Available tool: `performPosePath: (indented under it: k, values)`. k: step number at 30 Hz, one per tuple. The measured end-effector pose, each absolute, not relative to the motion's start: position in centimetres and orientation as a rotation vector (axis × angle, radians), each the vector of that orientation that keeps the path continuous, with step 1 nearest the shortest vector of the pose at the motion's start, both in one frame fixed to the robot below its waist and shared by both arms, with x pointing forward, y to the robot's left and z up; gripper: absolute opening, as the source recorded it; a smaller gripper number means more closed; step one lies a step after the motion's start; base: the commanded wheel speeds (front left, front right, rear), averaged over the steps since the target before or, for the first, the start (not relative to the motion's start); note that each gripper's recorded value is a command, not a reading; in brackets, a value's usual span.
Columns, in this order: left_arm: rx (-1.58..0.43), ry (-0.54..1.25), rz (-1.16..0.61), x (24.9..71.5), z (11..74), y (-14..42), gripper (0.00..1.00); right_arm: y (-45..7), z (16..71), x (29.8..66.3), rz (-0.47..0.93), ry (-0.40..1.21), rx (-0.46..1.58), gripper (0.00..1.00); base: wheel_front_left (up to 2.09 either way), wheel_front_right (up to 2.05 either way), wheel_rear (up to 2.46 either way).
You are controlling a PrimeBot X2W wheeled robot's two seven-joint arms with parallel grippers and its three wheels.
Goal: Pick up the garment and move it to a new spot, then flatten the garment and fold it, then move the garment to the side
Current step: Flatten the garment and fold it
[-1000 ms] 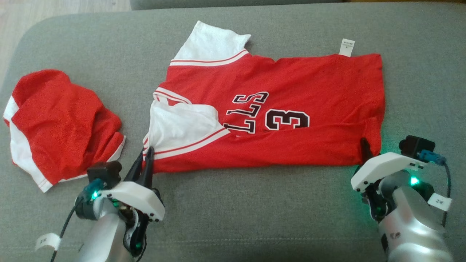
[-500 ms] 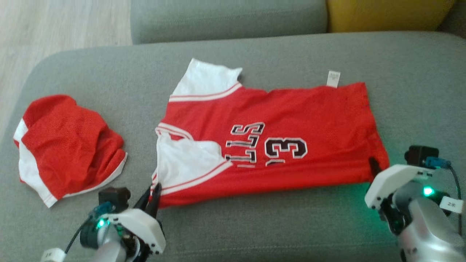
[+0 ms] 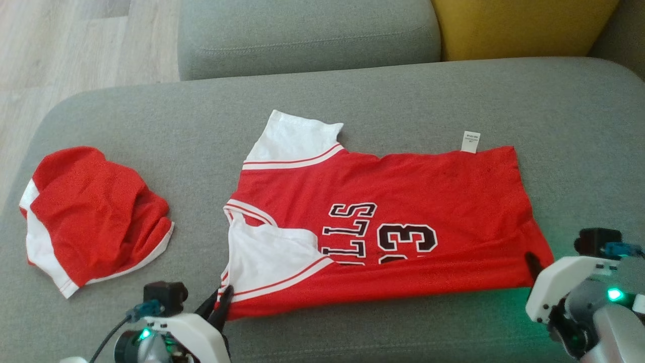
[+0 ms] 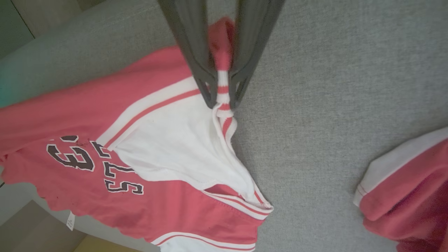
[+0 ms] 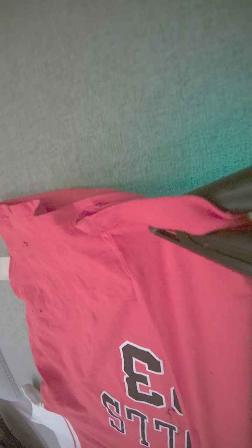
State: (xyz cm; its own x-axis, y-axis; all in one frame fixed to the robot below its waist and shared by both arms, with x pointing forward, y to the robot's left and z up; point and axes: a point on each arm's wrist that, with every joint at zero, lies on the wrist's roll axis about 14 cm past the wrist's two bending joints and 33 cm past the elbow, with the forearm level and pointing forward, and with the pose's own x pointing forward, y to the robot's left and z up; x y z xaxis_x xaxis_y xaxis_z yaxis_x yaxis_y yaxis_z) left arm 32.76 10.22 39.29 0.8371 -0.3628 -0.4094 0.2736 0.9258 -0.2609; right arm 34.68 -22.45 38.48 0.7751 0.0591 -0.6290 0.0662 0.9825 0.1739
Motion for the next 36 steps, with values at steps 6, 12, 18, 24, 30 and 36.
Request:
performPosePath:
  k: [6, 12, 18, 24, 30, 36]
  values:
    - [-0.209, 0.405, -0.305, 33.5, 40.7, 10.7, 1.00, -23.3, 40.2, 35.1, -0.035, 0.602, 0.215, 1.00, 0.00, 0.00, 0.00]
    - [-0.252, 0.191, -0.239, 35.6, 45.0, 12.1, 1.00, -21.9, 45.9, 37.6, -0.003, 0.334, 0.223, 1.00, 0.00, 0.00, 0.00]
    - [-0.332, 0.012, -0.159, 37.7, 49.3, 13.3, 1.00, -21.0, 51.3, 38.9, 0.013, 0.052, 0.254, 1.00, 0.00, 0.00, 0.00]
    - [-0.348, -0.024, -0.176, 39.1, 50.3, 12.4, 1.00, -19.0, 51.6, 39.1, 0.070, -0.005, 0.214, 1.00, 0.00, 0.00, 0.00]
    - [-0.290, 0.016, -0.230, 42.9, 49.6, 10.9, 1.00, -18.6, 50.3, 40.3, 0.073, 0.029, 0.173, 1.00, 0.00, 0.00, 0.00]
    - [-0.147, 0.093, -0.349, 50.3, 49.8, 9.0, 1.00, -18.9, 51.1, 43.8, 0.065, 0.008, 0.122, 1.00, 0.00, 0.00, 0.00]
